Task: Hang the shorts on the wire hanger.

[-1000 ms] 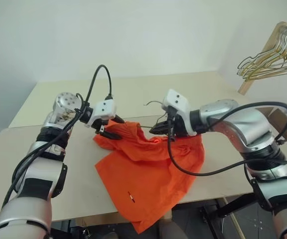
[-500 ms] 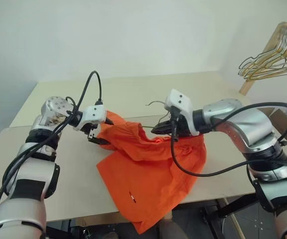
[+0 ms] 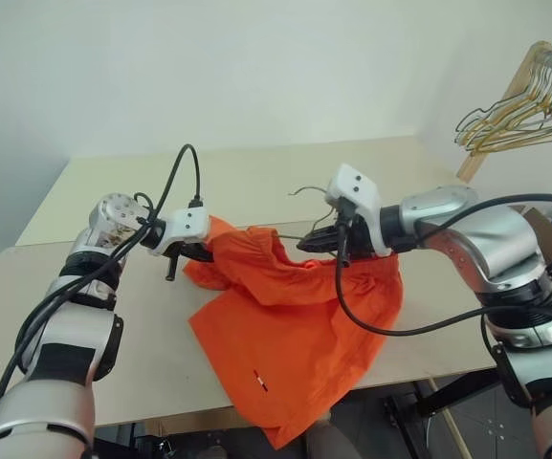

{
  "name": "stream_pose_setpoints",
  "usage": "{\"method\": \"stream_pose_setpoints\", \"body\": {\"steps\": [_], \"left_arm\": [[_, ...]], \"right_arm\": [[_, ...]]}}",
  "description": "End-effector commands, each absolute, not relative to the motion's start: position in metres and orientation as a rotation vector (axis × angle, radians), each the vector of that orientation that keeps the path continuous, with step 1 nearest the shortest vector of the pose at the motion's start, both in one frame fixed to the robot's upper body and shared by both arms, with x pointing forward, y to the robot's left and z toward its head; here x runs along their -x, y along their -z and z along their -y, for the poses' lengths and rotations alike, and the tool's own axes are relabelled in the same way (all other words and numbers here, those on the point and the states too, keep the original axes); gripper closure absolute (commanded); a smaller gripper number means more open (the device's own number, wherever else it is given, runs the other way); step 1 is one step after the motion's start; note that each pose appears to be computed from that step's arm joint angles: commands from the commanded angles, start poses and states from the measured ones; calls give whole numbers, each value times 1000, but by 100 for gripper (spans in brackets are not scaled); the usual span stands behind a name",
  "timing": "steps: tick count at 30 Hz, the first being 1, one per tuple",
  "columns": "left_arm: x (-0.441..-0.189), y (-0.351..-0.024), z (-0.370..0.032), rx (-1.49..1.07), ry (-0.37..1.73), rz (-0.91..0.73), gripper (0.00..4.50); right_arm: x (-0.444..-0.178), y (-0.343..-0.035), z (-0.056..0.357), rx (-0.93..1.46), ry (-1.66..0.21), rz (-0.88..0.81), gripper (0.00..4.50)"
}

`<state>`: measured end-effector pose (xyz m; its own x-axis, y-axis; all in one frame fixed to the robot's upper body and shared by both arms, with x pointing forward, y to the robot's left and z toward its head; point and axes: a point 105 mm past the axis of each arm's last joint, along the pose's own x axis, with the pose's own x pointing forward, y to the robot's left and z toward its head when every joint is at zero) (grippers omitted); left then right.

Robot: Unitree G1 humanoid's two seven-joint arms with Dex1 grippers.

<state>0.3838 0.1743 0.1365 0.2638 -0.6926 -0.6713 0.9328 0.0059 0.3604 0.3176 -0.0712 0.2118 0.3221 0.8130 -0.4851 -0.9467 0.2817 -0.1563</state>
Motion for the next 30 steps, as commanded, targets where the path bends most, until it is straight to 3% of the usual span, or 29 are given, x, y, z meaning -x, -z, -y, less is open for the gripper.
{"method": "stream_pose_setpoints", "body": {"steps": [1,10,30], "left_arm": [[-393,-157,-181,-870,1224,-276,449],[-404,-169,-207,-791,1038,-264,449],[-389,-149,-231,-786,1012,-345,449]], "right_arm": [[-313,-227,73,476,-1220,-285,450],[-308,-222,78,540,-1241,-309,450],[-309,-214,83,602,-1246,-320,450]]}}
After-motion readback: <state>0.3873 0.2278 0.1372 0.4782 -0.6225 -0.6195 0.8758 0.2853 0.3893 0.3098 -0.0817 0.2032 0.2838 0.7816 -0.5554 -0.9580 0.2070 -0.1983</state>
